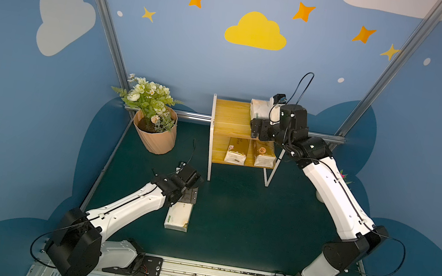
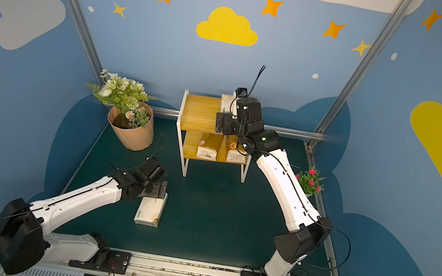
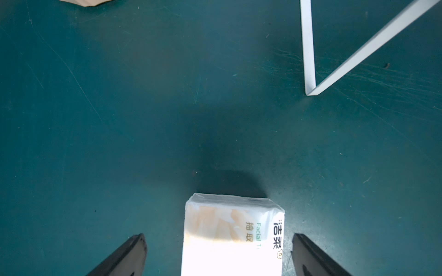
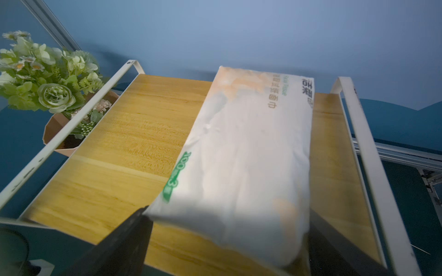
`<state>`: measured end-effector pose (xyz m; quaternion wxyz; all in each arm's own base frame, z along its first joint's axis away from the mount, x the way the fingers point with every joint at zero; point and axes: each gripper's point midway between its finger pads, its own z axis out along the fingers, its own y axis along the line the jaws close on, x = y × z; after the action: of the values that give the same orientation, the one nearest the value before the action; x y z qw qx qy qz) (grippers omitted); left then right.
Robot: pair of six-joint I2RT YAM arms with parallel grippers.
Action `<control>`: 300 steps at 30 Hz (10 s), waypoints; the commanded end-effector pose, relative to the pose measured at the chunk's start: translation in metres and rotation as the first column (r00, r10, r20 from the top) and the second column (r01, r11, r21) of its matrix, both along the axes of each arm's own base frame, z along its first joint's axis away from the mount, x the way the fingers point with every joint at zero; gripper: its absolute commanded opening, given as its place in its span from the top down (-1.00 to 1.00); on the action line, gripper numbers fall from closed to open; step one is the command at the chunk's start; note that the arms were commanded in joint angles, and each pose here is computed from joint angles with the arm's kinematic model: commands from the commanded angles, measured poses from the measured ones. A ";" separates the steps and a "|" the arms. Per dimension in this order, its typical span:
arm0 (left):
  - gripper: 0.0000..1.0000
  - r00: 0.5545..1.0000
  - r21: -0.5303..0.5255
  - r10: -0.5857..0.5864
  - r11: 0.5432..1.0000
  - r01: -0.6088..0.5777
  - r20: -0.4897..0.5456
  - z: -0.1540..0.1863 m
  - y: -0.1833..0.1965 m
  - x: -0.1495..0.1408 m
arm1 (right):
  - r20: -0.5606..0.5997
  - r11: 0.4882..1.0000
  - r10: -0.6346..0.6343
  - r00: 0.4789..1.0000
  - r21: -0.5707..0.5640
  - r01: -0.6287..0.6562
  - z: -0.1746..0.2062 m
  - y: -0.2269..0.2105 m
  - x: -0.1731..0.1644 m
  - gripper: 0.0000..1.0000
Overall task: Place the tissue boxes on the shelf by color
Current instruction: Place a box of tissues on the shelf, then pick up the box of tissues from the center of the board, then place a box of tissues on the shelf, then reset both arms
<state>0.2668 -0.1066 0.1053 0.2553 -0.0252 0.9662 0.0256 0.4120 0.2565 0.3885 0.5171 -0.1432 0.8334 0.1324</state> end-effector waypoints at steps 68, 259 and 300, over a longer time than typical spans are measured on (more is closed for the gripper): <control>-1.00 0.961 0.075 0.143 0.989 -0.129 -0.237 -0.041 -0.012 -0.092 | -0.076 0.991 0.107 0.991 -0.069 -0.112 -0.056 -0.053 -0.125 -0.97; -1.00 0.851 -0.115 0.212 0.977 -0.178 0.480 0.204 0.039 0.051 | -0.212 0.817 -0.571 0.793 -0.240 0.524 -0.168 -0.208 -0.137 -0.96; -1.00 0.864 0.061 0.129 0.982 -0.180 0.486 -0.018 0.144 0.145 | 0.029 0.793 -0.560 0.828 -0.270 0.546 -0.291 -0.261 -0.014 -0.97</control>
<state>0.4023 0.0448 0.0707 0.4456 -0.1133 0.8811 0.1108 0.3976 -0.0130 0.0869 0.4474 0.0539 0.8745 -0.1791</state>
